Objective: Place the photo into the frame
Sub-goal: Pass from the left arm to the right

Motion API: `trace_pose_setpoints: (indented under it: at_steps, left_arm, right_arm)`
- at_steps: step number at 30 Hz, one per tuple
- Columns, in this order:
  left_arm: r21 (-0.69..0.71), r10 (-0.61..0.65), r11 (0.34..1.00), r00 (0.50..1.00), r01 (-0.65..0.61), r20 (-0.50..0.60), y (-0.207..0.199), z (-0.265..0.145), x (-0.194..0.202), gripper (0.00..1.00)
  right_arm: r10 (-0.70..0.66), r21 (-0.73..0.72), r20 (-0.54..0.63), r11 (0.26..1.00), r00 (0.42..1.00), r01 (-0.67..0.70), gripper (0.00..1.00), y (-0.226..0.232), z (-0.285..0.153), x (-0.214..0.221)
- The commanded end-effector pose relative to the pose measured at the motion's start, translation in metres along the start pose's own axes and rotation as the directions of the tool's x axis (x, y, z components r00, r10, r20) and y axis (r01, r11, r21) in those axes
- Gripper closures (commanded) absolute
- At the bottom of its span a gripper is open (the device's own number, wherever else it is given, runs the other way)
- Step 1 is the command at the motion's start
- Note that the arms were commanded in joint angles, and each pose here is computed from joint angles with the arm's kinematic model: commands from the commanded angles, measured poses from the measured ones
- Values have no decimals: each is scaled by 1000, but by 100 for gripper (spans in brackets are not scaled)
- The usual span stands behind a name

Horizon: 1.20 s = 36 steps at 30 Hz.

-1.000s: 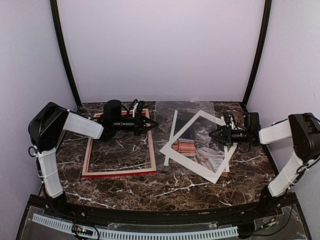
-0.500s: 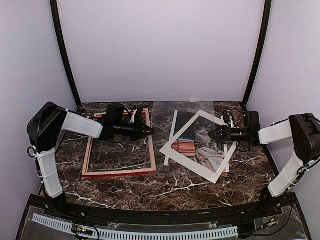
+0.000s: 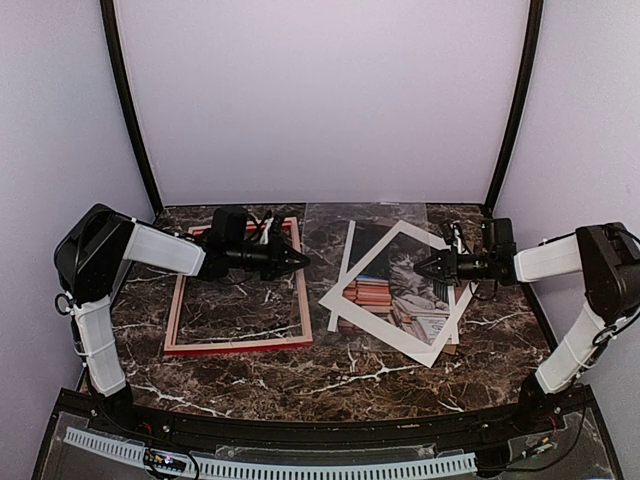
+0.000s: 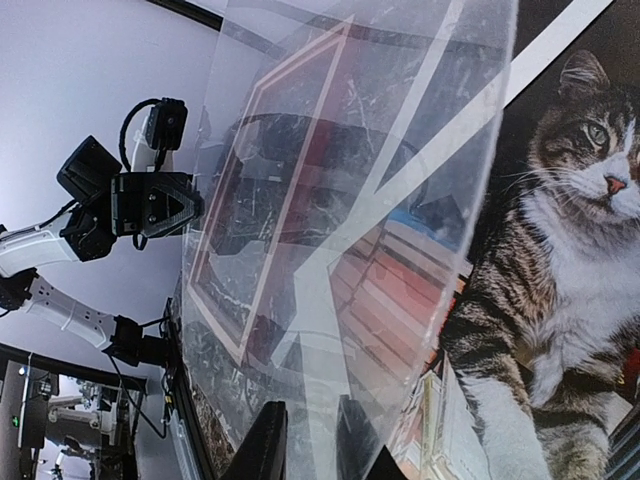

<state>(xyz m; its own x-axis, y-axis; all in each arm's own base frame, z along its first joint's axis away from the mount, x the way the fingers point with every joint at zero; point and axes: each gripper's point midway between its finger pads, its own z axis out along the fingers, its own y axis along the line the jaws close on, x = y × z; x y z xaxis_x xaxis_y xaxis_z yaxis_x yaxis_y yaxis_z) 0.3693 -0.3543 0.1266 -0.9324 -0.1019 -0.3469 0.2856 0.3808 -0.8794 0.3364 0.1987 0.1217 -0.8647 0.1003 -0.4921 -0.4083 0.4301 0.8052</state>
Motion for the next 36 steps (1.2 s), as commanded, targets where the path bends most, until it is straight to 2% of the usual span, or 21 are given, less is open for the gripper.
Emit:
trace_pose_setpoints:
  at_steps: [1, 10, 15, 23, 26, 28, 29, 30, 33, 35, 36]
  left_arm:
    - [71, 49, 996, 999, -50, 21, -30, -7, -6, 100]
    - [108, 27, 994, 1000, -28, 13, -32, -8, -2, 100]
    - [103, 24, 994, 1000, -26, 14, -30, -8, 0, 100]
    - [76, 22, 997, 1000, -22, 9, -21, -9, 5, 100]
    - [63, 27, 998, 1000, -27, 12, -18, -9, 6, 100]
    - [57, 34, 998, 999, -35, 14, -17, -10, 6, 100]
    - [54, 40, 998, 999, -41, 18, -18, -10, 5, 100]
    - [49, 41, 998, 999, -42, 19, -17, -10, 5, 100]
    - [27, 67, 997, 997, -68, 31, -16, -12, 3, 95]
    - [1, 84, 996, 996, -84, 39, -14, -14, 1, 87]
    - [-14, 86, 996, 996, -85, 38, -14, -16, 1, 79]
  right_arm:
    - [-48, -14, 3, 999, 999, 48, 81, 8, 3, -8]
    - [-64, -28, -5, 998, 998, 64, 78, 11, 8, -9]
    - [-64, -23, 1, 998, 998, 64, 83, 12, 8, -12]
    - [-60, -15, 10, 998, 998, 60, 83, 12, 8, -16]
    - [-56, -17, 12, 998, 998, 56, 88, 13, 8, -17]
    - [-51, -17, 13, 999, 999, 52, 93, 13, 8, -18]
    - [-49, -18, 14, 999, 999, 49, 99, 13, 8, -18]
    - [-47, -19, 17, 999, 999, 47, 100, 14, 8, -19]
    - [-33, -34, 20, 999, 999, 33, 100, 17, 8, -20]
    - [-24, -61, 26, 998, 999, 25, 100, 23, 6, -22]
    - [-18, -78, 25, 997, 1000, 20, 100, 28, 6, -23]
